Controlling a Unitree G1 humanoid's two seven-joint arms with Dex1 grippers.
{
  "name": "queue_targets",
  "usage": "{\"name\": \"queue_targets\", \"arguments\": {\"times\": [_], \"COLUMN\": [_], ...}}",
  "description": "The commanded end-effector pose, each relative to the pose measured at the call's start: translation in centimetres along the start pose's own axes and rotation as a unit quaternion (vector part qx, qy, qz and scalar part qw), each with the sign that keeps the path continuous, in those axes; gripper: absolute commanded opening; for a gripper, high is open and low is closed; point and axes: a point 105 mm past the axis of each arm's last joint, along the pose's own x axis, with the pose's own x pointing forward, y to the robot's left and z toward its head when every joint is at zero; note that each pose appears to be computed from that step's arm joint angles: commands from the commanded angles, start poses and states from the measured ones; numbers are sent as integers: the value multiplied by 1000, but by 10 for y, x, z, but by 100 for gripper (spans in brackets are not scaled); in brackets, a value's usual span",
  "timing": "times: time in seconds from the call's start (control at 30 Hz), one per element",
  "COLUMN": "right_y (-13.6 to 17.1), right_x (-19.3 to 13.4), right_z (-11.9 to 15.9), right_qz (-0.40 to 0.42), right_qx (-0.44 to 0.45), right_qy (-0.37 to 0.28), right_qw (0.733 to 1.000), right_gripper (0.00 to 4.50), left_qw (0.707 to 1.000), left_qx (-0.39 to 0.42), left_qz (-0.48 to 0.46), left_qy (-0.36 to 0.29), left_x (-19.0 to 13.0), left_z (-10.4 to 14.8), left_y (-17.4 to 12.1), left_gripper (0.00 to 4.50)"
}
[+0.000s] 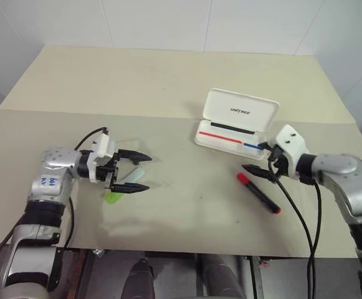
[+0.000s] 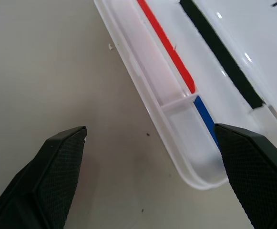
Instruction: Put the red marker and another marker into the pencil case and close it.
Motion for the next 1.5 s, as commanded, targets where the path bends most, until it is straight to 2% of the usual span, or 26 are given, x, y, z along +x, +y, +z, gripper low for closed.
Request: {"name": "queue_targets", "arguments": {"times": [0.03,0.13,0.37,0.8,1.03,1.17,1.5], "right_y": [-10,-14,-18,-18,2,11,-1], "right_x": [4,10,21,6,-2,1,22], "right_z": [2,-2,3,20,13,6,9], "right_qz": [12,26,37,-7,15,27,18], "right_qx": [-10,-7,2,-19,-7,-1,6], "right_qy": [24,57,78,13,20,29,25], "right_qw": [1000,998,996,1000,1000,999,1000], "right_gripper": [450,450,450,450,450,450,450], "left_qw": [1000,999,999,998,999,999,999], "left_qx": [13,19,28,34,33,33,35], "left_qz": [15,25,39,49,39,34,34], "left_qy": [-3,-1,2,2,-3,-5,-7], "left_x": [-9,-10,-14,-13,-7,-4,-2], "left_z": [11,16,21,26,27,27,29], "left_y": [-1,2,8,15,15,15,17], "left_gripper": [446,446,446,446,446,446,446]}}
